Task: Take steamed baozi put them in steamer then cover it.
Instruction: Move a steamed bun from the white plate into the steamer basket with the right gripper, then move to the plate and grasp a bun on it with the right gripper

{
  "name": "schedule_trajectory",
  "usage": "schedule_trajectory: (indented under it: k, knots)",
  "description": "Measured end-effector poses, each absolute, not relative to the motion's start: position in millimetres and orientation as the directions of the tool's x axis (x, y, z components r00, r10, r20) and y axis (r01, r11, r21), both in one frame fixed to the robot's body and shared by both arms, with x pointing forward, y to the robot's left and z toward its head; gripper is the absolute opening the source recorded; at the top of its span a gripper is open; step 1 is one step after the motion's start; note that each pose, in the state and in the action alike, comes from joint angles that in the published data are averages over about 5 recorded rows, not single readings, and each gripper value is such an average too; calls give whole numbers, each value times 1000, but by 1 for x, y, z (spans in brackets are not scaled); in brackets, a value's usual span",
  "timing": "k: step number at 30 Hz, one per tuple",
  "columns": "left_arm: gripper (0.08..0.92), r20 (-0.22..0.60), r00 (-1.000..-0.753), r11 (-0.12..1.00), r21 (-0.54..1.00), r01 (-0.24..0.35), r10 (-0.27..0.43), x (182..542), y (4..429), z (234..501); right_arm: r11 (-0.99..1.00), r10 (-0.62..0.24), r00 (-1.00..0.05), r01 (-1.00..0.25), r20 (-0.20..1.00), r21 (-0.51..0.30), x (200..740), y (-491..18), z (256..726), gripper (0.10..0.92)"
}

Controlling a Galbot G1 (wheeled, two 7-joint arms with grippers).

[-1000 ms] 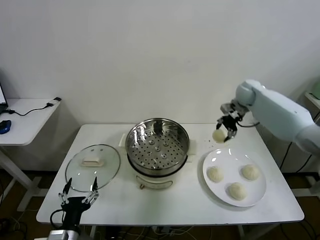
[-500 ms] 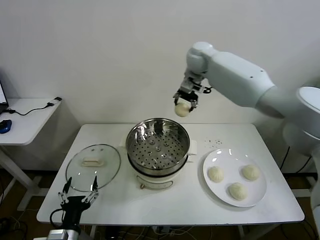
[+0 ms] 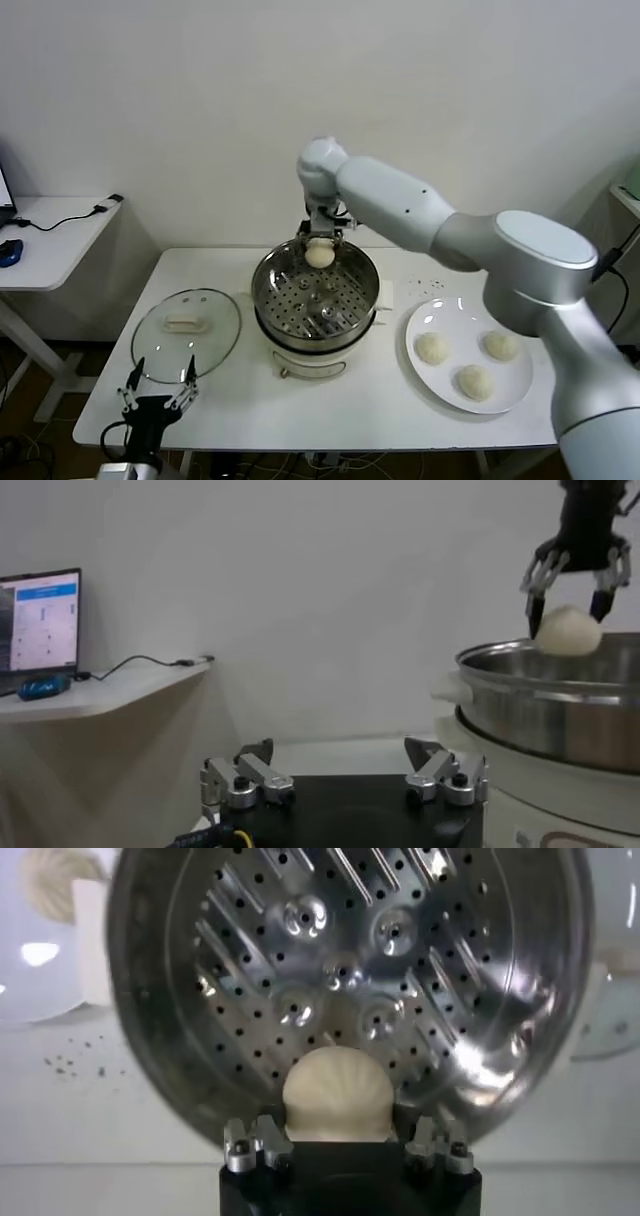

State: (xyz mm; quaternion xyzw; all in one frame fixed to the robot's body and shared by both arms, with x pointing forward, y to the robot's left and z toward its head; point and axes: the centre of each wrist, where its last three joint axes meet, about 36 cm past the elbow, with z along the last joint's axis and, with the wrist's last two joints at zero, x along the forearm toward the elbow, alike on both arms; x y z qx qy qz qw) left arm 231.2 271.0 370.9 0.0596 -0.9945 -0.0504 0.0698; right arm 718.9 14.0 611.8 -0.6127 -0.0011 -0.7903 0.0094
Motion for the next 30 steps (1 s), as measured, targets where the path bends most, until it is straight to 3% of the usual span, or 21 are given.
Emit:
schedule_trajectory:
  k: [8, 16, 24, 30]
  knots:
    - [823, 137, -982, 988, 106, -114, -128, 231, 271, 369, -999, -2, -237, 52, 972, 11, 714, 24, 584, 702]
    - [823, 143, -981, 988, 107, -115, -130, 228, 271, 368, -998, 0, -247, 65, 969, 17, 712, 24, 583, 819]
    - [823, 139, -982, 987, 112, -113, -128, 230, 270, 369, -998, -19, -266, 65, 964, -2, 713, 4, 624, 823]
    - [823, 134, -983, 987, 116, -110, -125, 231, 268, 372, -995, -88, -275, -22, 957, -98, 716, -40, 672, 823]
